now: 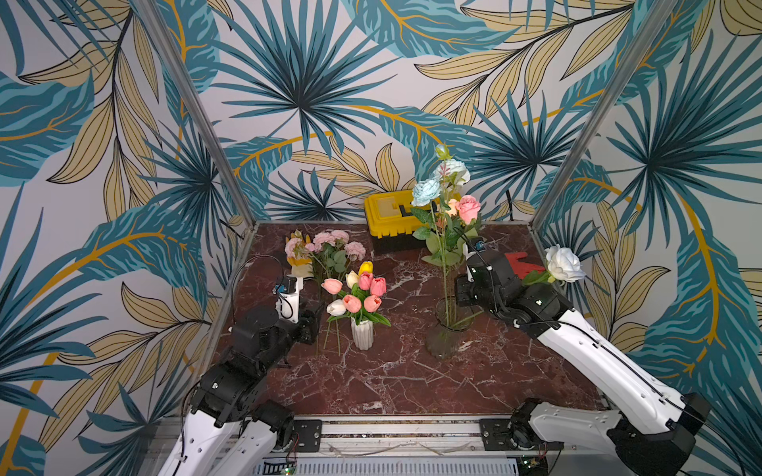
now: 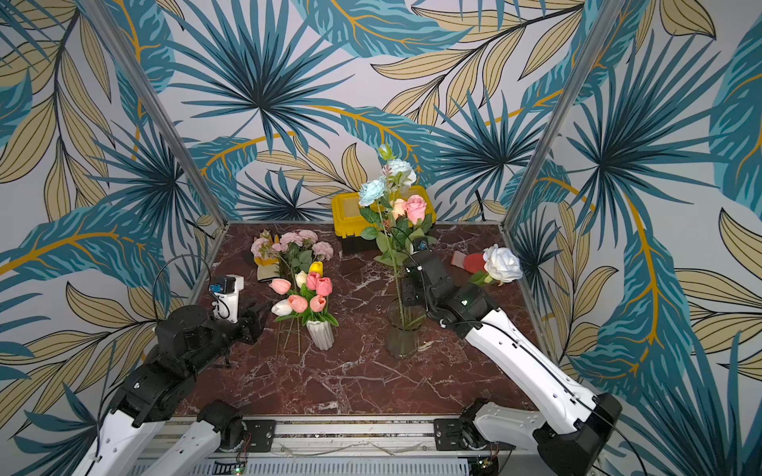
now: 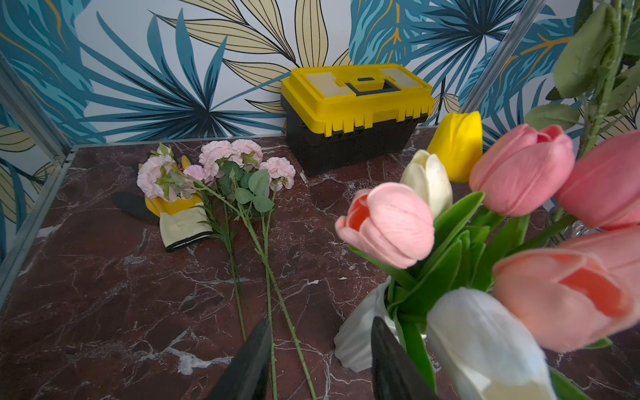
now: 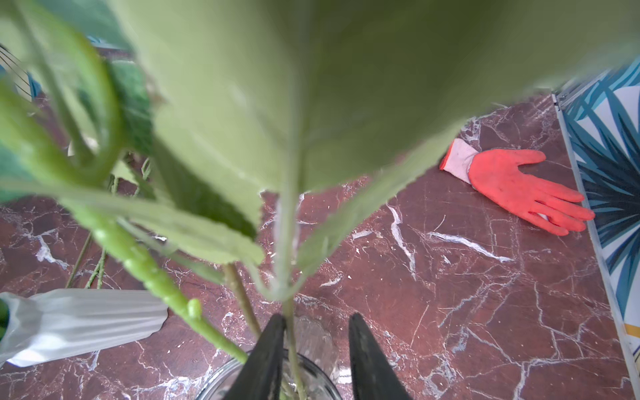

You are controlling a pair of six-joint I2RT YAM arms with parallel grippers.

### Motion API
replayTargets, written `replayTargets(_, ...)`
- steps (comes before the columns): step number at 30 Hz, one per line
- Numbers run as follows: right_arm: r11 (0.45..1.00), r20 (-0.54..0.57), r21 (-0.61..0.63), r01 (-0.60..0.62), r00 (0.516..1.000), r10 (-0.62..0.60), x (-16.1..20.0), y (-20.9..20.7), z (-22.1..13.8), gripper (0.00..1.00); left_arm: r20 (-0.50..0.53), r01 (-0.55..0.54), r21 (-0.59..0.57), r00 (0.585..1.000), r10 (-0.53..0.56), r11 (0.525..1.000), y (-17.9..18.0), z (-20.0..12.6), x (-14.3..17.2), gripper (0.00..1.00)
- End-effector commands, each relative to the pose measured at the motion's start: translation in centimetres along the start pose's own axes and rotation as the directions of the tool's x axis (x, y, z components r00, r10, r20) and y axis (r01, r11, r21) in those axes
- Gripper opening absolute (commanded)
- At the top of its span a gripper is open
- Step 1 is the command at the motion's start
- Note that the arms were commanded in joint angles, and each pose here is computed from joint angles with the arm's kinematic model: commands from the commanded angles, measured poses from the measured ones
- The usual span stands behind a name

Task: Pick out pink flowers from the vase
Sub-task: Pick up the flower from the vase.

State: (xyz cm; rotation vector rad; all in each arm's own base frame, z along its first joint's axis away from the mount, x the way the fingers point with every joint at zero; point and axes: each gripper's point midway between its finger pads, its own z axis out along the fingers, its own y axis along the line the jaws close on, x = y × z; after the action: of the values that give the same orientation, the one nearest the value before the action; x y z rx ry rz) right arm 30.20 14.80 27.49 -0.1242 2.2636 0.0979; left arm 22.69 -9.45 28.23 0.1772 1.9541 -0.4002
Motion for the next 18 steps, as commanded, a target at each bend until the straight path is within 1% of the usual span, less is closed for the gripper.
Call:
replayTargets(1,1.000,-0.005,-0.026,-0.011,1.000,0.011,0.5,0.5,0.8,0.34,0.025,-0.013,0.002,1.000,0.013,1.000,-0.2,-0.7,-1.0,0.47)
replayTargets(3,1.000,-0.005,-0.026,-0.015,1.000,0.015,0.7,0.5,1.0,0.34,0.025,-0.014,0.001,1.000,0.014,1.000,-0.2,-0.7,-0.9,0.47)
replayTargets(11,0.999,0.029,-0.019,-0.027,0.999,0.027,0.8,0.0,0.8,0.09,0.021,-0.006,0.009,1.000,0.006,1.000,-0.3,-0.6,-0.8,0.47)
replayTargets(14,0.999,0.050,-0.015,-0.034,0.998,0.034,0.5,-0.4,0.2,0.06,0.025,-0.007,0.006,1.000,0.006,1.000,-0.2,-0.7,-0.9,0.47)
replayTargets(18,0.999,0.079,-0.032,-0.037,0.996,0.039,-0.2,-0.4,-0.8,0.06,0.027,-0.005,0.003,1.000,0.005,1.000,-0.2,-0.8,-0.9,0.47)
